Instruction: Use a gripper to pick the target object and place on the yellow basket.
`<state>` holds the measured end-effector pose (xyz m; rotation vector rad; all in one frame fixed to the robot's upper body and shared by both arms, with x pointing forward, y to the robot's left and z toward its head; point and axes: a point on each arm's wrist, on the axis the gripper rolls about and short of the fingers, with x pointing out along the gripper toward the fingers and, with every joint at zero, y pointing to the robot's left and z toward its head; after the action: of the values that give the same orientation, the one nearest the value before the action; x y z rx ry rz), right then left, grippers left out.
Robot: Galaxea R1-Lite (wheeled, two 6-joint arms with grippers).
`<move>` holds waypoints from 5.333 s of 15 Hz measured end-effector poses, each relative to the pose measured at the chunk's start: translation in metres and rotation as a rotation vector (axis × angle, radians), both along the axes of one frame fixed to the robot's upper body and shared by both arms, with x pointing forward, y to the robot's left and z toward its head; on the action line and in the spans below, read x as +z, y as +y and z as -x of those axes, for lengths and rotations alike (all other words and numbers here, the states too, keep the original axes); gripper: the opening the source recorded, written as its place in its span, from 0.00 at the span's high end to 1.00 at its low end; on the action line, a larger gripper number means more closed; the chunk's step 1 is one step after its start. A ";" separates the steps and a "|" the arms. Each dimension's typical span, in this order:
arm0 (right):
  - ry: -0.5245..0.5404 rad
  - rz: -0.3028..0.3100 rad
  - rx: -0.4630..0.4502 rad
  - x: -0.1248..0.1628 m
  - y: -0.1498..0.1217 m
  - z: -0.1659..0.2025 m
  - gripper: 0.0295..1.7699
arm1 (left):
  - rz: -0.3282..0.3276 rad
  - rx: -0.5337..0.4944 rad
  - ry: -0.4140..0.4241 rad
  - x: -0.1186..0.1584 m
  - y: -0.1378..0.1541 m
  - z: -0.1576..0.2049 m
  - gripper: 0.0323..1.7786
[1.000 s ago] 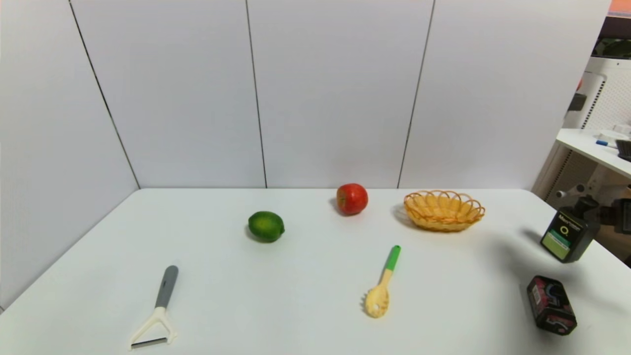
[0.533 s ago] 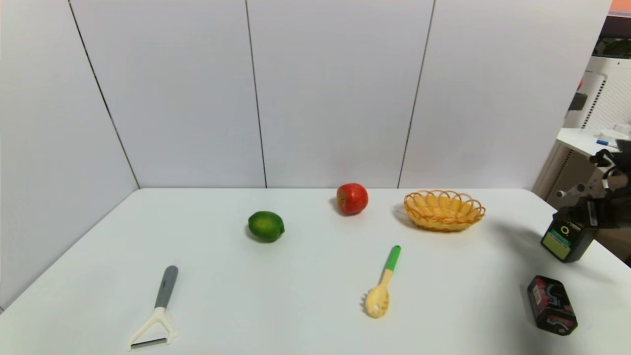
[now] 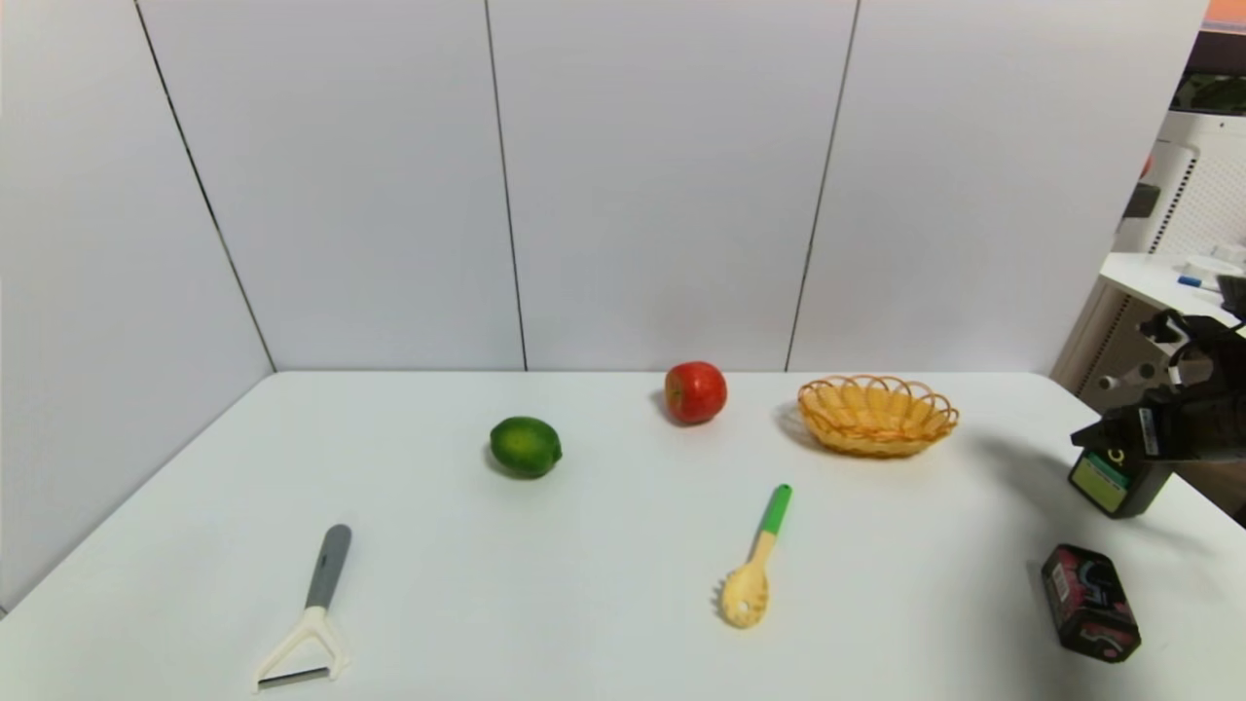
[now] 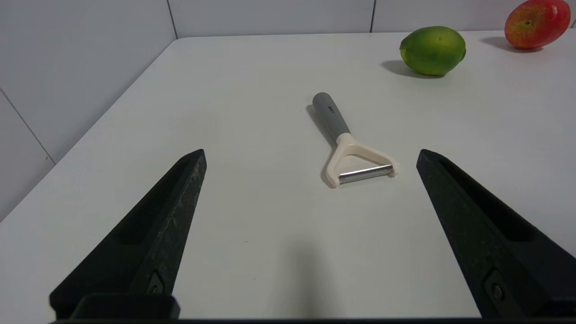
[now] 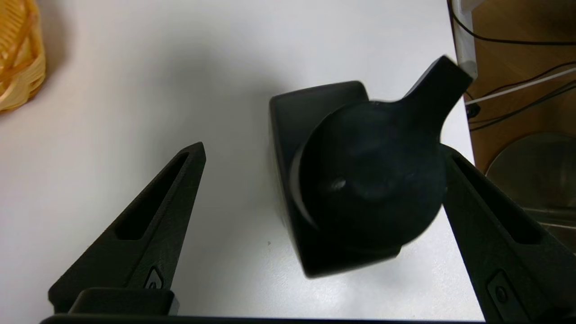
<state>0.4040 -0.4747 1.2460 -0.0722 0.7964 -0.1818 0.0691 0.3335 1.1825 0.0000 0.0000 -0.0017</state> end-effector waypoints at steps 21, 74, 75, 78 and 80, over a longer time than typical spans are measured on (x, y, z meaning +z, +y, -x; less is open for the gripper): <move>-0.144 -0.007 0.096 0.053 0.044 -0.022 0.64 | 0.000 0.000 0.000 0.000 0.000 0.000 0.05; -0.027 -0.054 0.375 0.066 0.116 0.094 0.06 | 0.000 0.000 0.000 0.000 0.000 0.000 0.05; -0.037 -0.033 0.345 0.065 0.119 0.121 0.06 | 0.000 0.000 0.000 0.000 0.000 0.000 0.05; -0.117 0.001 0.244 0.047 0.127 0.200 0.05 | 0.000 0.000 0.000 0.000 0.000 0.000 0.05; -0.230 0.004 0.201 0.025 0.132 0.246 0.05 | 0.000 0.000 0.000 0.000 0.000 0.000 0.05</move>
<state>0.1575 -0.3425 1.2709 -0.1323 0.5555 -0.0010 0.0691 0.3335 1.1825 0.0000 0.0000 -0.0017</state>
